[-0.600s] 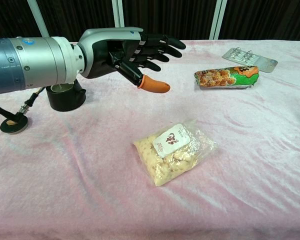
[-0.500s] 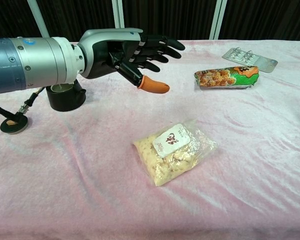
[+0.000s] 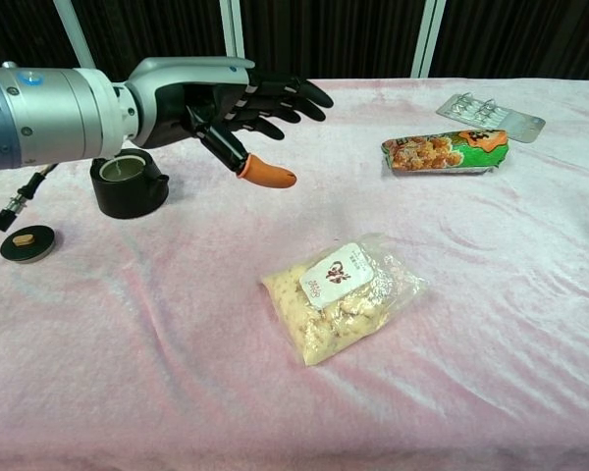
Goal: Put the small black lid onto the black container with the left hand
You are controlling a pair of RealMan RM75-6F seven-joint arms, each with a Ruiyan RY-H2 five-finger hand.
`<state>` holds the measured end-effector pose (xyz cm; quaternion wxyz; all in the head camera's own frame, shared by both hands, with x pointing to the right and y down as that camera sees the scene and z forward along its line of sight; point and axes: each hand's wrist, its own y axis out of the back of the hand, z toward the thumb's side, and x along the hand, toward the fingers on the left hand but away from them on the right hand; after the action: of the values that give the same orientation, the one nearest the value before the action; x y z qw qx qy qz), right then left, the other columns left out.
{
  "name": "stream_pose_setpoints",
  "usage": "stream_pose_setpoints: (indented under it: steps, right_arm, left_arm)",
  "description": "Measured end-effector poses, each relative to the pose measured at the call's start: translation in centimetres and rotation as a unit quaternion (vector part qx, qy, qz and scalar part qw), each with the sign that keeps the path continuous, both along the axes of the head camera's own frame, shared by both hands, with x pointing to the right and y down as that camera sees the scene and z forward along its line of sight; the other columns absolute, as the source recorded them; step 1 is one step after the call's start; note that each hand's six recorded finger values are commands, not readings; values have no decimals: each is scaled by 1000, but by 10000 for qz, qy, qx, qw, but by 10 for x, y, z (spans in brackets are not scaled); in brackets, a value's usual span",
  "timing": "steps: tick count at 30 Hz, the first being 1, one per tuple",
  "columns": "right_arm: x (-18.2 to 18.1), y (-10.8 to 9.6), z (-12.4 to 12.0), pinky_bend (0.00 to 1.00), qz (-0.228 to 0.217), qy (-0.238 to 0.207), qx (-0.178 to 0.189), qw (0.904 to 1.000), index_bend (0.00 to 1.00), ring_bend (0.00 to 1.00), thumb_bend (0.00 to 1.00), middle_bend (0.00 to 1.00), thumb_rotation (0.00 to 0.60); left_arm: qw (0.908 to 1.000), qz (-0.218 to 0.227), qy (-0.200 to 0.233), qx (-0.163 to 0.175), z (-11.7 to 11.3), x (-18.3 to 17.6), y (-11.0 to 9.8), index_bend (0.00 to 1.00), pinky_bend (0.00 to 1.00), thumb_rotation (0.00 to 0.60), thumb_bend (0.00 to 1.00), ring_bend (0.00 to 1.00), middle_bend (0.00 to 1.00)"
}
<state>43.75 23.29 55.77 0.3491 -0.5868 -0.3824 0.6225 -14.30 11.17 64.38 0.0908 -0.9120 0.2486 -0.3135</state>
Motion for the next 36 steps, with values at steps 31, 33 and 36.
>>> stream_pose_setpoints:
  steps: [31, 33, 36]
  right_arm:
    - [1, 3, -1, 190, 66, -65, -36, 10000, 0, 137, 154, 25, 600]
    - [2, 2, -1, 190, 67, -52, -38, 10000, 0, 137, 154, 25, 600]
    - [1, 2, -1, 189, 24, -39, -35, 10000, 0, 137, 154, 25, 600]
  left_arm:
    - [8841, -444, -4176, 2051, -19, -229, 26, 305, 14, 600, 284, 0, 88]
    - [8828, -468, -4270, 1901, -15, -237, 31, 314, 10, 600, 284, 0, 87]
    - [8836, -451, -4352, 1671, -4, -244, 35, 321, 6, 600, 285, 0, 87]
